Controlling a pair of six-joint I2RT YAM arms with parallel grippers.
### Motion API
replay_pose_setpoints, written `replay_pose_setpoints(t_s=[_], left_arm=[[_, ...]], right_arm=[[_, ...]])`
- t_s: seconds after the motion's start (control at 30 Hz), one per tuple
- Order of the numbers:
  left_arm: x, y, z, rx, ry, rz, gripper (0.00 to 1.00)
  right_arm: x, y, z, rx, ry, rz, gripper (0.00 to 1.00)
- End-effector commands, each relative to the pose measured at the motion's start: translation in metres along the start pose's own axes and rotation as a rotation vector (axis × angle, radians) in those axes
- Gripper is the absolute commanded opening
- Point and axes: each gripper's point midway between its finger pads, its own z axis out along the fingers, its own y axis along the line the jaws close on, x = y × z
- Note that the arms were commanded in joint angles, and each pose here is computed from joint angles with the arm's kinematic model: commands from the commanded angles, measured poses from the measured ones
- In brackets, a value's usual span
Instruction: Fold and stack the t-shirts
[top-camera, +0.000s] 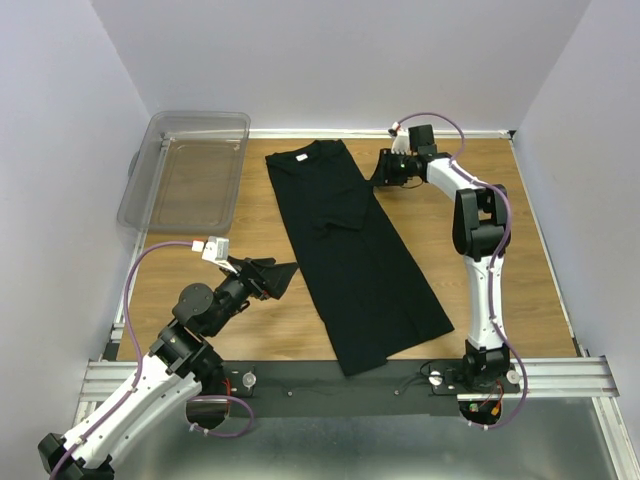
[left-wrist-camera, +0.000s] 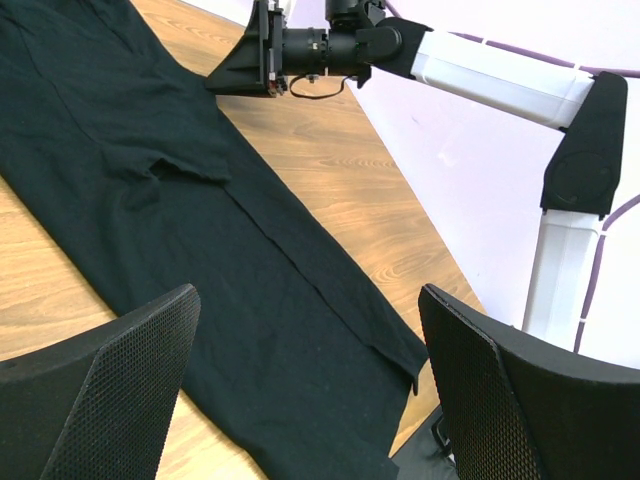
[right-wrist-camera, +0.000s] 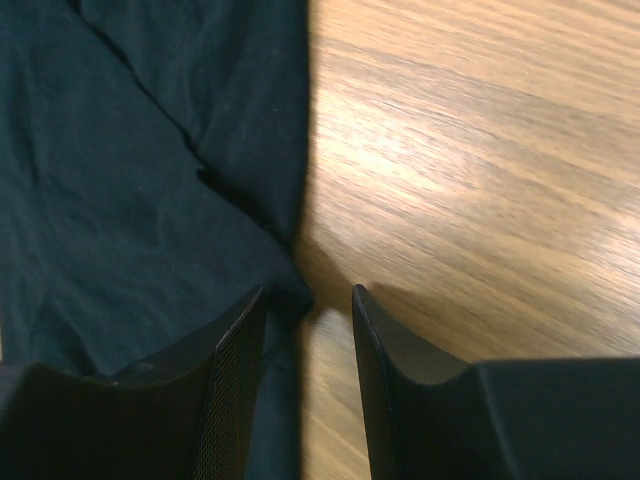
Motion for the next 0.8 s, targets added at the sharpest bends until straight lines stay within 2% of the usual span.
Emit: replay_pose_setpoints(t_s=[0.0, 0.17, 0.23, 0.27, 0.4, 0.63, 0.77], left_arm=[[0.003, 0.003, 0.0, -0.003, 0.003, -0.005, 0.98], [0.004, 0.004, 0.001, -0.005, 0.006, -0.004, 0.98], [0.005, 0.005, 0.001, -0.007, 0.008, -0.004, 0.98], [0.006, 0.005, 0.001, -0.007, 0.01, -0.004, 0.98], [0.004, 0.003, 0.0, -0.001, 0.008, -0.005, 0.98], [0.004, 0.004, 0.0, -0.001, 0.005, -0.005, 0.98], [0.004, 0.003, 0.001, -0.001, 0.008, -0.003, 0.98]], right_arm=[[-0.003, 0.013, 0.006, -0.064, 0.003, 0.036, 0.47], [-0.004, 0.014, 0.003, -0.069, 0.002, 0.03, 0.38], [-0.002, 0.017, 0.003, -0.08, 0.007, 0.031, 0.26], [-0.003, 0.018, 0.002, -0.084, 0.005, 0.029, 0.16], [-0.01, 0.025, -0.004, -0.1, -0.008, 0.017, 0.01], [-0.031, 0.048, -0.029, -0.111, -0.059, -0.096, 0.01], [-0.024, 0.087, -0.031, -0.167, -0.041, -0.157, 0.01]])
